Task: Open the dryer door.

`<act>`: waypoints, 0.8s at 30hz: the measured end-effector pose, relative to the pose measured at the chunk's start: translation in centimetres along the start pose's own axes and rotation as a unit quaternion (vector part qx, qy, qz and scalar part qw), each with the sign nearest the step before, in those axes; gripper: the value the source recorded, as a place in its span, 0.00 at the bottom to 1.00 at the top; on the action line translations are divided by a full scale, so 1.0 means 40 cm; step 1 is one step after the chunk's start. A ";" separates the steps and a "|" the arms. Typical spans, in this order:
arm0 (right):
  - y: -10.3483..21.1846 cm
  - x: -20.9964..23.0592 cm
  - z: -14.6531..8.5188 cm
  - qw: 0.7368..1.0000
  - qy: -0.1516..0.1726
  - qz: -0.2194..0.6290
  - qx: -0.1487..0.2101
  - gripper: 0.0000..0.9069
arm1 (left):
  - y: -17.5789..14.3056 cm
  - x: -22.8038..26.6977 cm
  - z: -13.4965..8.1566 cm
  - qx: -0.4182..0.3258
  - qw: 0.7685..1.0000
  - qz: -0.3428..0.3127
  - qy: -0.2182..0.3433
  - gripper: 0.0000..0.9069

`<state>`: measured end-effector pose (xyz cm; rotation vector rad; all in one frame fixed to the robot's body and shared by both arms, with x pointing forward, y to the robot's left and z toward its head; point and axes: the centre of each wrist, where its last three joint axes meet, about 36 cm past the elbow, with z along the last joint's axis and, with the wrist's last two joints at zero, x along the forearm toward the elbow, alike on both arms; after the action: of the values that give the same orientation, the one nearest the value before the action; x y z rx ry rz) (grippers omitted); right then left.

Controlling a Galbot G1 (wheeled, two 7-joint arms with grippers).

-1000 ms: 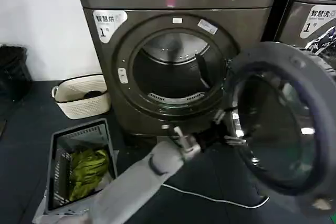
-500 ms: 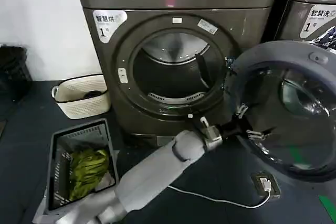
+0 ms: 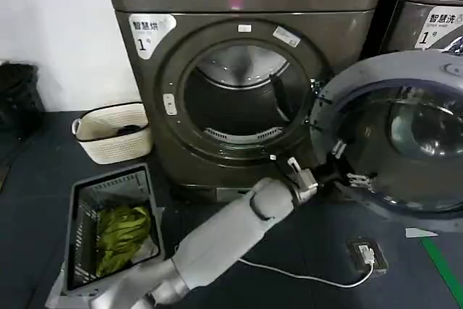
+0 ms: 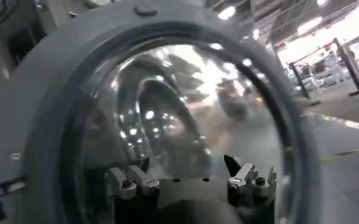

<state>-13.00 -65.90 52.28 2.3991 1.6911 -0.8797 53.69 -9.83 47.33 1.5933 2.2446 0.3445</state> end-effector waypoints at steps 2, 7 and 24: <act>-0.001 0.000 0.005 1.000 0.007 -0.003 0.002 1.00 | -0.013 0.023 0.001 -0.011 1.000 0.016 0.005 1.00; -0.009 -0.008 0.021 1.000 0.018 -0.011 0.007 1.00 | 0.005 0.146 0.017 -0.105 0.992 0.061 0.035 1.00; 0.116 0.008 0.066 0.998 0.014 -0.062 -0.020 1.00 | 0.290 0.842 -0.049 -0.472 0.785 0.366 0.166 1.00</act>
<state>-9.90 -68.44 48.75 2.3125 1.8679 -0.8214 52.80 25.84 48.62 1.7240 1.0717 1.7365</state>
